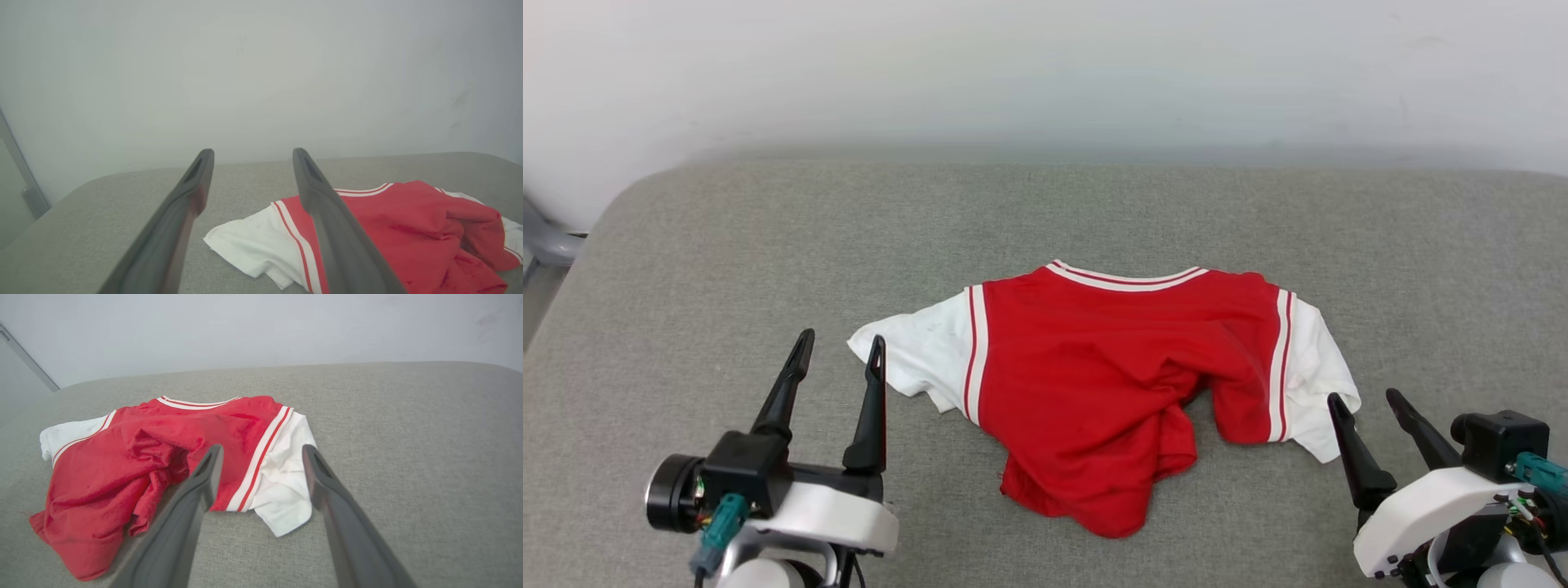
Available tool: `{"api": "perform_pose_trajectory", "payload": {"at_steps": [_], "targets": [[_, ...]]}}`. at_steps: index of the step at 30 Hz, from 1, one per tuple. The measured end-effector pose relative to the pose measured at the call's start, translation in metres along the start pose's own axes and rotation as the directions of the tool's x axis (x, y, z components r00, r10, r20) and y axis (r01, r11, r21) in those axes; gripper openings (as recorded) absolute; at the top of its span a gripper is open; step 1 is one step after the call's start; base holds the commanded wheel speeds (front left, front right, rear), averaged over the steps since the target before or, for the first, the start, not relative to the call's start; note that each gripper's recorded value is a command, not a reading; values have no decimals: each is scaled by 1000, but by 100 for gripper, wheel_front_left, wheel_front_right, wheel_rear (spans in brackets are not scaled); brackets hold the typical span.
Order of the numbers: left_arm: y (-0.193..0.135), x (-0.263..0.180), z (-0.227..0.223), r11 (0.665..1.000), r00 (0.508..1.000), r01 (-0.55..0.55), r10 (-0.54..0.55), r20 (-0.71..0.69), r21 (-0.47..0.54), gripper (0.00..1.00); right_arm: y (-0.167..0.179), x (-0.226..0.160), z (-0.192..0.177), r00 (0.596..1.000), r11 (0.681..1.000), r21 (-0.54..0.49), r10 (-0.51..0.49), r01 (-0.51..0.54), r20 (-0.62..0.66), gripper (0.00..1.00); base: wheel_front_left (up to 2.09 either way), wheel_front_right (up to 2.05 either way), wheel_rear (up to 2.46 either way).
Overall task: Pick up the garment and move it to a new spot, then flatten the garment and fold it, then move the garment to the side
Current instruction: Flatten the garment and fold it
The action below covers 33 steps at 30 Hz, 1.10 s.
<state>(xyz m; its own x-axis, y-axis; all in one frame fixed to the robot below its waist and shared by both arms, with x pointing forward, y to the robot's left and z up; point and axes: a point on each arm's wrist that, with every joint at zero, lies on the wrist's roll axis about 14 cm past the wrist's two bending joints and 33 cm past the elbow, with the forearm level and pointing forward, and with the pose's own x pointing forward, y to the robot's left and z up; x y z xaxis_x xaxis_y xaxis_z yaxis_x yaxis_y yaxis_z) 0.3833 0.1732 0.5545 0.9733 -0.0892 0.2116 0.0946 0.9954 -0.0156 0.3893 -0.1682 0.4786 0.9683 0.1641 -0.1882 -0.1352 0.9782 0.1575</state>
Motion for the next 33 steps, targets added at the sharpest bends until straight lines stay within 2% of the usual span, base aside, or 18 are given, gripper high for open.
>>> {"api": "perform_pose_trajectory", "payload": {"at_steps": [8,14,17,22,28,33], "targets": [[-7,-11,-4,1000,1000,10,-10,-10,2,100,2,0,-8,999,1000,-6,6,-6,-49,100,0,0,0],[-5,-3,-7,1000,1000,14,-14,-14,15,100,-8,18,-17,981,999,-42,-15,7,-195,100,0,0,0],[-2,-4,-15,1000,999,7,-6,-35,13,100,-8,30,-26,953,999,-40,-14,2,-302,100,0,0,0],[0,-2,-23,1000,998,-1,2,-56,10,100,-6,43,-42,882,997,-70,-20,-15,-470,100,0,0,0],[8,-2,-28,1000,997,-18,20,-72,18,100,-6,58,-47,844,997,-76,-32,-11,-535,100,0,0,0],[12,-2,-35,999,995,-29,31,-91,24,100,-4,67,-55,829,998,-57,-28,-5,-559,100,0,0,0]]}}
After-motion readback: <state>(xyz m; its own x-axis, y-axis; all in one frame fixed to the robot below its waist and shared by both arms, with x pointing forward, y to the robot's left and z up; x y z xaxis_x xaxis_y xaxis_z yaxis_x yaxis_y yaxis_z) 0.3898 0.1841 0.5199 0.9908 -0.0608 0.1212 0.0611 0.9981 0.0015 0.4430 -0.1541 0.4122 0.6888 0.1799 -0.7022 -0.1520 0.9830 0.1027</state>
